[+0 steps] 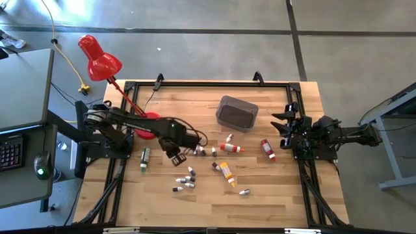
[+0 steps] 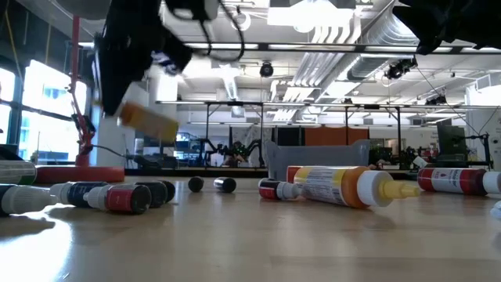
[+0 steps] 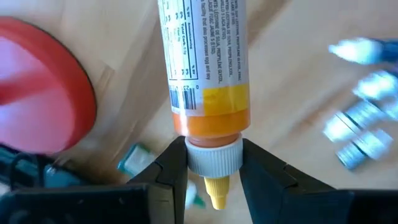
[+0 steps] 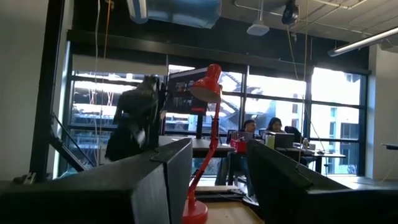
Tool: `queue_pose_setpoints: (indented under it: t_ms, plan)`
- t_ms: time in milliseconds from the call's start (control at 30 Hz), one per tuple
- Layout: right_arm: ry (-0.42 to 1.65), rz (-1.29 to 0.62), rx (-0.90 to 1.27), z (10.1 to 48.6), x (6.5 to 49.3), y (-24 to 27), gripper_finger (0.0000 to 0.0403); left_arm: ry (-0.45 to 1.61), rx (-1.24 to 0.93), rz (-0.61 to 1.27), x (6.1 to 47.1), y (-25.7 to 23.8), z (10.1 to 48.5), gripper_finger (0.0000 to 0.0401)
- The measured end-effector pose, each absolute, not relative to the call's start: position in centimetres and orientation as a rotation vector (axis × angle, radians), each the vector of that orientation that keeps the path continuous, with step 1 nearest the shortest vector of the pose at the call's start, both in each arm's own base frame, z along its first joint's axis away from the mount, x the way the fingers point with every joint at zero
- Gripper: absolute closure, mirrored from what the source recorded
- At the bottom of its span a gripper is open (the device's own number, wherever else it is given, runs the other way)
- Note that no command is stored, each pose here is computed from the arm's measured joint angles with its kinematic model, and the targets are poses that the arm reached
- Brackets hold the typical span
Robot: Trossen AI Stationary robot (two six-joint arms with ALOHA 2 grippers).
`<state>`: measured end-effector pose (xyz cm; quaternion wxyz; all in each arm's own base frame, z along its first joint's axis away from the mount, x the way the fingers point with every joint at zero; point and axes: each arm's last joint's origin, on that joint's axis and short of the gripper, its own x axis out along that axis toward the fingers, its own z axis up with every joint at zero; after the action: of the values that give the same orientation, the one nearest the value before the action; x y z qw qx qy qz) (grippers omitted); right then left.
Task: Pick & Place food coloring
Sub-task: Put the left large yellow food coloring bottle into the bin
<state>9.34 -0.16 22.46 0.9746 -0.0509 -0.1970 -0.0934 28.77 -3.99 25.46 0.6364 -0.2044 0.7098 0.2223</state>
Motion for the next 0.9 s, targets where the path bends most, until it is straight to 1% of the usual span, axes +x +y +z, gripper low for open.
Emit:
queue_pose_setpoints:
  t_ms: [100, 167, 267, 367, 467, 600, 700, 767, 900]
  plan:
    - [-0.363, -0.172, -0.114, 22.2, 9.8, -0.1, 0.0257, 1.629, -0.394, 0.368, 29.1, -3.4, 28.3, 0.0292]
    - [-0.339, -0.169, -0.118, 22.0, 10.1, -0.1, 0.0258, 1.653, -0.360, 0.284, 29.0, -2.8, 29.3, 0.0292]
    - [-0.321, -0.159, -0.125, 21.9, 10.9, 0.0, 0.0258, 1.715, -0.377, 0.156, 29.1, -1.5, 29.1, 0.0291]
    - [-0.324, -0.119, -0.173, 22.0, 11.9, 0.2, 0.0258, 1.775, -0.374, 0.056, 29.7, 0.1, 28.0, 0.0291]
    - [-0.227, -0.115, -0.183, 22.2, 13.8, 0.2, 0.0258, 1.804, -0.336, 0.025, 30.4, 2.0, 26.7, 0.0291]
    - [-0.015, -0.145, -0.198, 22.4, 17.5, 0.3, 0.0258, 1.818, -0.256, 0.033, 31.2, 4.1, 25.3, 0.0290]
    - [0.120, -0.120, -0.214, 22.5, 20.8, 0.4, 0.0258, 1.738, -0.223, 0.033, 32.0, 4.9, 24.9, 0.0290]
    - [0.162, -0.103, -0.225, 22.9, 23.1, 0.6, 0.0258, 1.709, -0.255, 0.016, 32.2, 5.2, 24.9, 0.0290]
    - [0.259, -0.084, -0.274, 22.8, 27.6, 0.8, 0.0258, 1.659, -0.412, -0.025, 32.3, 6.0, 25.5, 0.0290]
